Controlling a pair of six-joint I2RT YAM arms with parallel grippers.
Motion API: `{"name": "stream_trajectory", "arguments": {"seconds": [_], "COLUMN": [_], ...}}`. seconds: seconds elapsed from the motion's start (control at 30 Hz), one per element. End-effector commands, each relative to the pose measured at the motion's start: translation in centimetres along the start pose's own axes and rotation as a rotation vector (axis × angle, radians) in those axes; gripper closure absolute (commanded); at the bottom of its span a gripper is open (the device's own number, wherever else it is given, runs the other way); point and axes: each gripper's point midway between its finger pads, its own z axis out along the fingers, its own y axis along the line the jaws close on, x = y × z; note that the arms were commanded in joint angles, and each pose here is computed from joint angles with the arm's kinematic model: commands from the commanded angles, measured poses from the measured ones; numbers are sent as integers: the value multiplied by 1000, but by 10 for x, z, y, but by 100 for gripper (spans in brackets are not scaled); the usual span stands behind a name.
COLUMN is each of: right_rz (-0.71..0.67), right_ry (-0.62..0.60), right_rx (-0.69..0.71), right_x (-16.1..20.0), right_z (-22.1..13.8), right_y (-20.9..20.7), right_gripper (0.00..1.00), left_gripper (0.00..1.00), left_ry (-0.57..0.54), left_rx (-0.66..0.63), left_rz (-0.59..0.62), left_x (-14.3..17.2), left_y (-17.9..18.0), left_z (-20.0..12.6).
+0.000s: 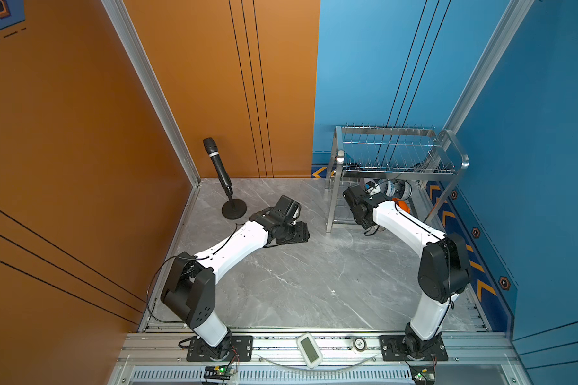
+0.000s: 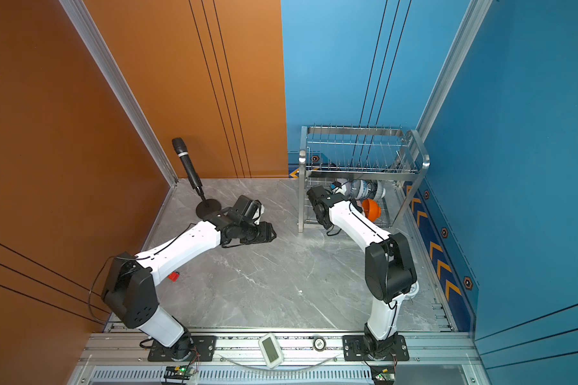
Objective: Load bowls into a dish rack
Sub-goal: Place the bowl in the dish rack.
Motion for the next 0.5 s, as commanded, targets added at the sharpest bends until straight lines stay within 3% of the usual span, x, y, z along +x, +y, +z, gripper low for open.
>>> {"name": "stream_trajectory", "arguments": {"seconds": [0.0, 0.47], "right_rz": [65, 86], "right_ry": [-27, -5], "right_rx": [-6, -55], "right_x": [-17, -24], "right_z": [-1, 12], "right_y": [-6, 8], "right_gripper": [100, 100], "left_gripper": [35, 36], "left_ry": [-17, -19], "left_rx": [-13, -25], "left_rz": [-14, -22], "left_x": [-9, -12], "left_y": [0, 0], "left_z": [0, 4]}}
